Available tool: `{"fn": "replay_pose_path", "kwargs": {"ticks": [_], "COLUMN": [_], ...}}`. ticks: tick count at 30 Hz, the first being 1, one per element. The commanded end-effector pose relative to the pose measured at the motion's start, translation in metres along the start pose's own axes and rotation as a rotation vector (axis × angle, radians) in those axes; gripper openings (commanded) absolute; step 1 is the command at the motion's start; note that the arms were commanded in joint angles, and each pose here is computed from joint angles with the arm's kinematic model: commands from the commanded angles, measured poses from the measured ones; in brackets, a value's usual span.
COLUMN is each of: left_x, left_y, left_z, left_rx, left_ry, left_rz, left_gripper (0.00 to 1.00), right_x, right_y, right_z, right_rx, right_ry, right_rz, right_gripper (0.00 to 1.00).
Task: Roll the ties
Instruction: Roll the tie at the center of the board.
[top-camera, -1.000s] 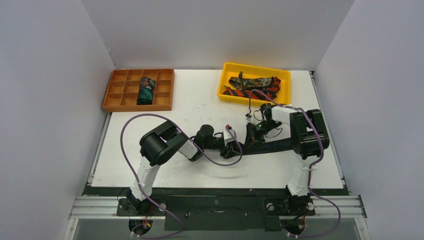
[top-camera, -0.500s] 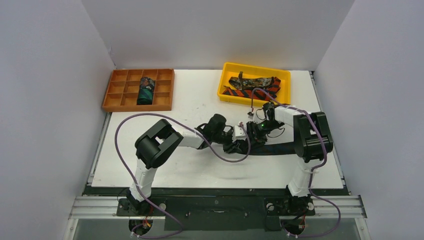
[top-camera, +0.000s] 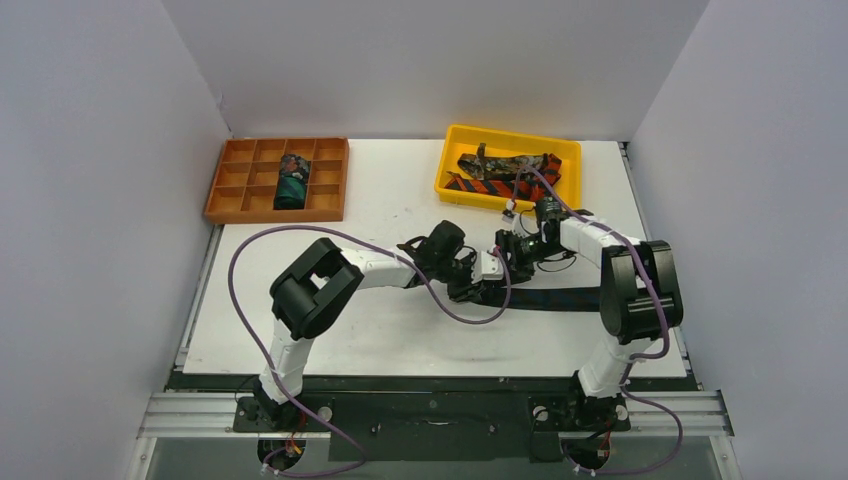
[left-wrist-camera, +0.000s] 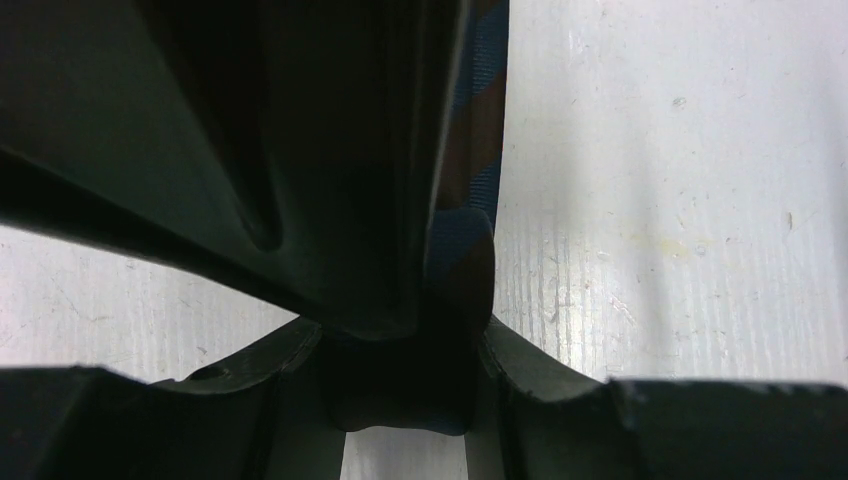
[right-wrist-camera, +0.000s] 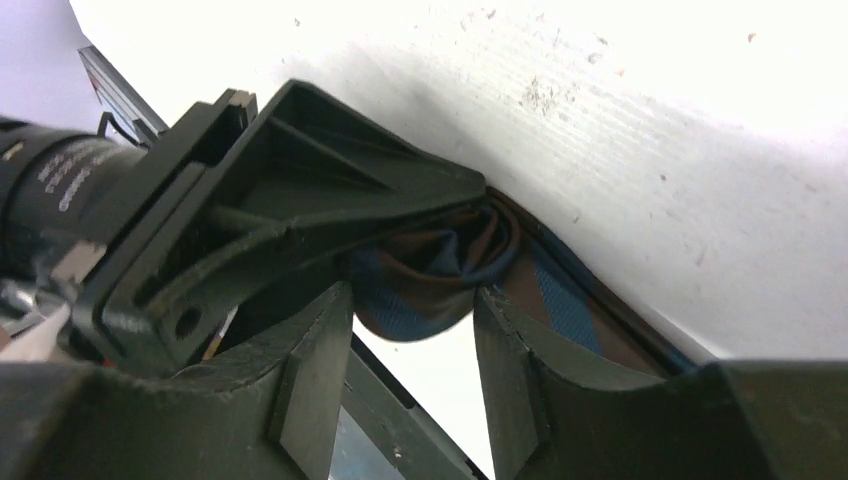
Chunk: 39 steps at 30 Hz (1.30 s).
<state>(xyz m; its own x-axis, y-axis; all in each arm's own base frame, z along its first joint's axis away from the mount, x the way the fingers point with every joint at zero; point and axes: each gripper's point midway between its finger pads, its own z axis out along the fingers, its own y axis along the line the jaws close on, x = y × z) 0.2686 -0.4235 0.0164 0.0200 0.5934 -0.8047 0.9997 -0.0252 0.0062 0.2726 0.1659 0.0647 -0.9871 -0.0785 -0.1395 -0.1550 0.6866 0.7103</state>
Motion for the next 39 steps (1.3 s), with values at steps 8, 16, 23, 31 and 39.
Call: {"fn": "replay_pose_path", "kwargs": {"ticks": [8, 16, 23, 31, 39], "left_x": [0.104, 0.105, 0.103, 0.098, 0.041], "left_y": [-0.033, -0.034, -0.033, -0.032, -0.015], "left_z": [-0.012, -0.011, -0.010, -0.010, -0.016], "left_rx": [0.043, 0.043, 0.043, 0.043, -0.010], "left_ry": [0.352, 0.346, 0.340, 0.311, 0.060], "left_rz": [-0.135, -0.147, -0.140, -0.145, -0.142], "left_gripper": [0.13, 0.14, 0.14, 0.25, 0.61], "right_x": [0.013, 0.025, 0.022, 0.026, 0.027], "right_y": [-0.026, -0.025, -0.012, -0.040, -0.083], "right_z": [0.016, 0.006, 0.012, 0.010, 0.004], "right_rx": [0.065, 0.036, -0.005, 0.115, 0.352], "right_ry": [0.048, 0.104, 0.100, 0.117, 0.157], "right_rz": [0.009, 0.000, -0.025, -0.005, -0.026], "right_gripper": [0.00, 0.29, 0.21, 0.00, 0.00]}}
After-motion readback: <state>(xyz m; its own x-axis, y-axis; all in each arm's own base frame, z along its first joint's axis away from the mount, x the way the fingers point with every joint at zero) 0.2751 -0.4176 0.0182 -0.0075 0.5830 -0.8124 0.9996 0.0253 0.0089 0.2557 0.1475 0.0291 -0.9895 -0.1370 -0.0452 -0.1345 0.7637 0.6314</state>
